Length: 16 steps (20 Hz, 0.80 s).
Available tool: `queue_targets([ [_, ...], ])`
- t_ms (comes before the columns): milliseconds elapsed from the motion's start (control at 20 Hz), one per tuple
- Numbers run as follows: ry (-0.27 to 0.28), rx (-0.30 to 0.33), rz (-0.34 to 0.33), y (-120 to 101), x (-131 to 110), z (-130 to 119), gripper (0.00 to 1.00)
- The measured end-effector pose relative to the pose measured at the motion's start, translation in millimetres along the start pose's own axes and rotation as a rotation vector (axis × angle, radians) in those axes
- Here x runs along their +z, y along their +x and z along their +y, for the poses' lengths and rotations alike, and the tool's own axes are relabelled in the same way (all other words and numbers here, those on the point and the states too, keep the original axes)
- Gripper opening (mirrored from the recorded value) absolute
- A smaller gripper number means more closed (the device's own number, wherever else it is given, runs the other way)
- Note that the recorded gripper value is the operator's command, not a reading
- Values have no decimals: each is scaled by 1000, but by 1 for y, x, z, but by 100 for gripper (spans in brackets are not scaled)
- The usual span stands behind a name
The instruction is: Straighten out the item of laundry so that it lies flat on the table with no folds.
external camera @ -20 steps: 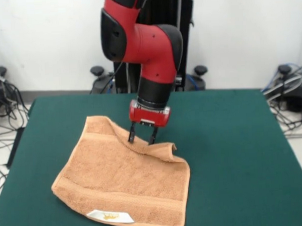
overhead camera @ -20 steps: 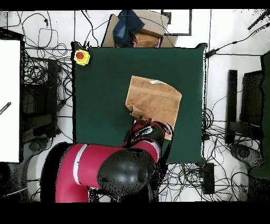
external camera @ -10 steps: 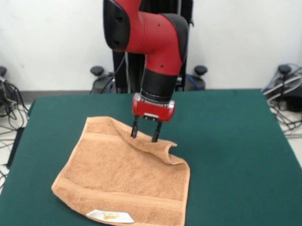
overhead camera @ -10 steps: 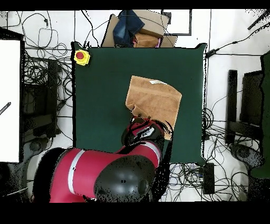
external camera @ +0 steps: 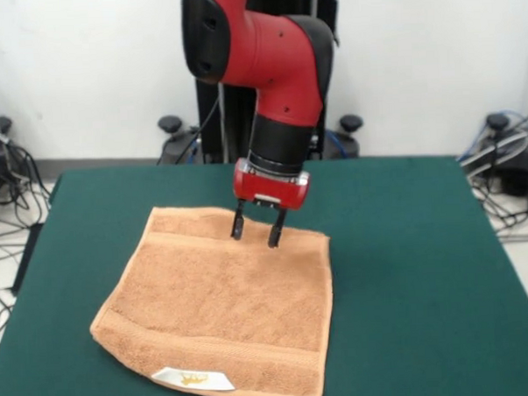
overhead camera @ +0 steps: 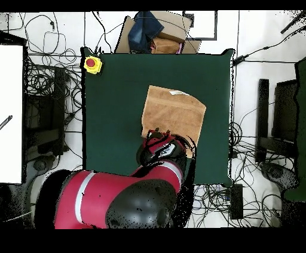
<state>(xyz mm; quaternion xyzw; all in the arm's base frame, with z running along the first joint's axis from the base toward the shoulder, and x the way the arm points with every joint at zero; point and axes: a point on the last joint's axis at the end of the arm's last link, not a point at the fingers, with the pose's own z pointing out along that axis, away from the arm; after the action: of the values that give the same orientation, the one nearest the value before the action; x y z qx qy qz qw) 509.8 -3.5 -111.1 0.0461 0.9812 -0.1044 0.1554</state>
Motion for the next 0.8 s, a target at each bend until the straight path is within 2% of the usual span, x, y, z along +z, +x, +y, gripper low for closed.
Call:
queue_targets([
  [400, -9, -2, 2, 2, 1, 5, 100],
  [800, -18, -13, -3, 2, -1, 25, 100],
])
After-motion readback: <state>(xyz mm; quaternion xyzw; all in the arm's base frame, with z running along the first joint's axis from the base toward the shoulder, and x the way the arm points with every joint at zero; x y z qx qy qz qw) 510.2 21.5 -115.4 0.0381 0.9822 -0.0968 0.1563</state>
